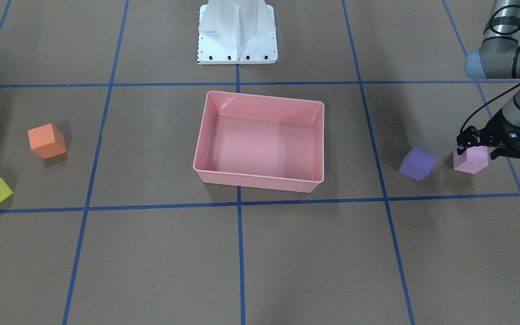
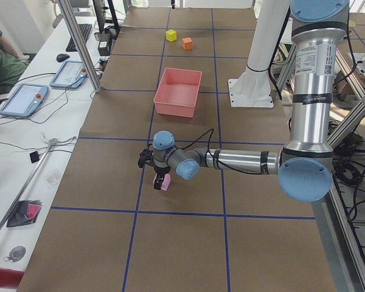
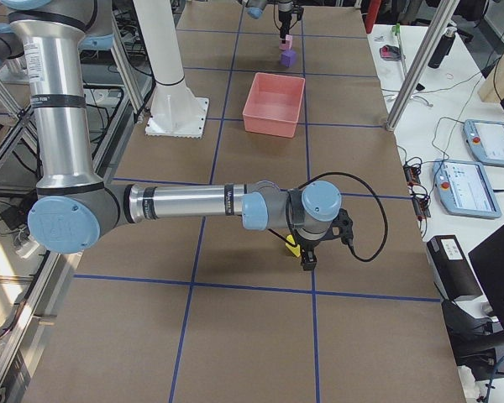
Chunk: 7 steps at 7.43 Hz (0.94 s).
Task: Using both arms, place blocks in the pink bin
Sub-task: 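Close the left gripper on the light pink cube, then lift the light pink cube with left gripper while right grasps yellow cube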
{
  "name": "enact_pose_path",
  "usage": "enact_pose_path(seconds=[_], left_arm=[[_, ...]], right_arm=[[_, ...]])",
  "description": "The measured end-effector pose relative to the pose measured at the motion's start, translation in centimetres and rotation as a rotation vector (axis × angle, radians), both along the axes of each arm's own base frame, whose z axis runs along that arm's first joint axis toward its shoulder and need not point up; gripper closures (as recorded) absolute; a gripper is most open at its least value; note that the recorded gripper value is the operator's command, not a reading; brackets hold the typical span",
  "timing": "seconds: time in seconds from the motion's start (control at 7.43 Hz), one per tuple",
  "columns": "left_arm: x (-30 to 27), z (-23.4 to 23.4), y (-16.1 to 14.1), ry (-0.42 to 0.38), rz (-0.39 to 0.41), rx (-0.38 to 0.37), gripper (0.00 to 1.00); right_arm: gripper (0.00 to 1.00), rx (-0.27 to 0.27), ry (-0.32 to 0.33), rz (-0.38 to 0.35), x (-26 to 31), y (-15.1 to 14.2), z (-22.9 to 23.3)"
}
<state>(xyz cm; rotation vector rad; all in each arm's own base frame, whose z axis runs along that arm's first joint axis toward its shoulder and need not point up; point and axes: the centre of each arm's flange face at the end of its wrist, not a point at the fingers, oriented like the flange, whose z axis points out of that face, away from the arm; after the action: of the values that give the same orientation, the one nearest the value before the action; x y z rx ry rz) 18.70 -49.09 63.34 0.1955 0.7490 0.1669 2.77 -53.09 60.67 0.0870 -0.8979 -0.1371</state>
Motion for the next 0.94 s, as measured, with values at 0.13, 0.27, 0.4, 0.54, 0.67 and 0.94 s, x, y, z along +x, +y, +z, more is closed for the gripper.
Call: enact_pose_path(seconds=[0.13, 0.27, 0.4, 0.54, 0.67, 0.94], left_arm=[[0.1, 0.2, -0.2, 0.004, -0.002, 0.001, 1.00], [0.2, 0.0, -0.3, 0.009, -0.003, 0.004, 1.00], [0.1, -0.5, -0.2, 0.020, 0.000, 0.006, 1.00], [0.0, -1.5, 0.1, 0.041, 0.011, -0.001, 1.00], [-1.0, -3.0, 0.0, 0.069, 0.013, -0.027, 1.00], [-3.3, -9.7, -1.4, 0.092, -0.017, -0.099, 1.00]], right_arm=[[0.00, 0.001, -0.003, 0.000, 0.0, -0.1, -0.1], [0.00, 0.005, -0.006, -0.001, 0.0, -0.1, -0.3], [0.01, 0.013, -0.008, -0.001, -0.1, -0.2, -0.7], [0.01, 0.019, -0.009, -0.001, -0.1, -0.2, -1.0], [0.01, 0.025, -0.010, -0.001, -0.1, -0.4, -1.2], [0.01, 0.052, -0.012, -0.002, -0.4, -0.7, -1.4]])
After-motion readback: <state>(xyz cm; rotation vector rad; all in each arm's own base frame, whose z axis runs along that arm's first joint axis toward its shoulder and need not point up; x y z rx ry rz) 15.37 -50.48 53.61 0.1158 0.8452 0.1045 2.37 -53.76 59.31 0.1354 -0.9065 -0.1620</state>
